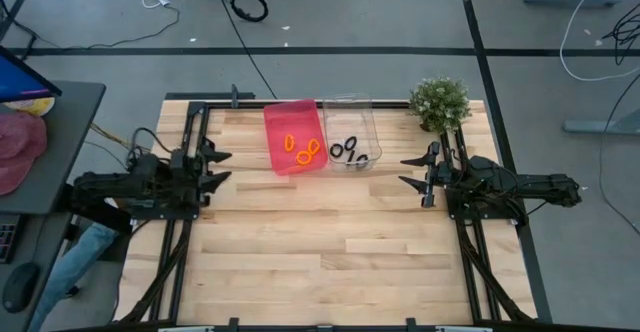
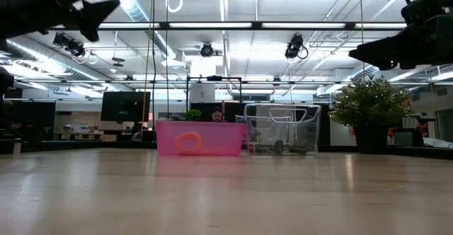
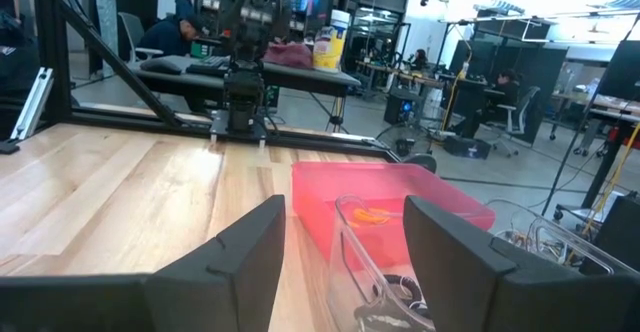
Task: Sort spring keychains
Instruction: Return to Home Position
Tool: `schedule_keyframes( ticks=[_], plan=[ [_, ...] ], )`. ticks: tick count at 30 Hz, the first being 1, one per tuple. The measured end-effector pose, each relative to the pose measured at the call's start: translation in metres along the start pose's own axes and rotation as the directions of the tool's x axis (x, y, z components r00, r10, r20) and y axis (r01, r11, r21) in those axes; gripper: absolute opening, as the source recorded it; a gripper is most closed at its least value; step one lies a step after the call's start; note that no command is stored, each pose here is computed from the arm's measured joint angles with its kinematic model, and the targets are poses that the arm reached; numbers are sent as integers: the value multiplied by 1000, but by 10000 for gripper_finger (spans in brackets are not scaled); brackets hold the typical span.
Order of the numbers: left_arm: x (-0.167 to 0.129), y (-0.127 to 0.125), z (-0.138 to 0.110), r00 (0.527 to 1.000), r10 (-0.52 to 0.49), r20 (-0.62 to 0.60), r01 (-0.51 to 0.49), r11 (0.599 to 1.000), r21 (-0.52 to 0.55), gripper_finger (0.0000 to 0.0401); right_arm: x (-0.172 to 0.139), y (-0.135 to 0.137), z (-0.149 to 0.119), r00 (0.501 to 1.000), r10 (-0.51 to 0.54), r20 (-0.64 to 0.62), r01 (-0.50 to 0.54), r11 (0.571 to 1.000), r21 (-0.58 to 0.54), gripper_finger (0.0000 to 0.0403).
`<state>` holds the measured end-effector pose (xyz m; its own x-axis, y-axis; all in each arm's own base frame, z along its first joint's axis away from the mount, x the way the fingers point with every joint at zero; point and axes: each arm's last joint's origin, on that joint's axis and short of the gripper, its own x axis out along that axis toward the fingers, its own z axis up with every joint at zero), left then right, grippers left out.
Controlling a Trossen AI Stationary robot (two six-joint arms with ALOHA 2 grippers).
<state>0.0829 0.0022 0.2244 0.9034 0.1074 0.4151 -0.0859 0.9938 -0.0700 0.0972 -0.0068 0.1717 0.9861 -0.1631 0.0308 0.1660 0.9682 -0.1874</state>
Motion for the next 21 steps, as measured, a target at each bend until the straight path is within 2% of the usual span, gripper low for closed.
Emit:
schedule_keyframes(
  ticks=[5, 13, 17, 21],
  plan=[
    [-3, 2, -20, 999, 40, -16, -40, 999, -9, 236, 0, 0, 0, 1000, 0, 0, 0, 1000, 0, 208],
    [-3, -3, -22, 992, -120, -38, 120, 993, 10, 236, 0, 0, 0, 1000, 0, 0, 0, 1000, 0, 208],
    [-3, -3, -30, 985, -134, -113, 136, 990, 18, 236, 0, 0, 0, 1000, 0, 0, 0, 1000, 0, 208],
    [-6, -2, -42, 966, -104, -237, 120, 991, 58, 236, 0, 0, 0, 1000, 0, 0, 0, 1000, 0, 208]
  ],
)
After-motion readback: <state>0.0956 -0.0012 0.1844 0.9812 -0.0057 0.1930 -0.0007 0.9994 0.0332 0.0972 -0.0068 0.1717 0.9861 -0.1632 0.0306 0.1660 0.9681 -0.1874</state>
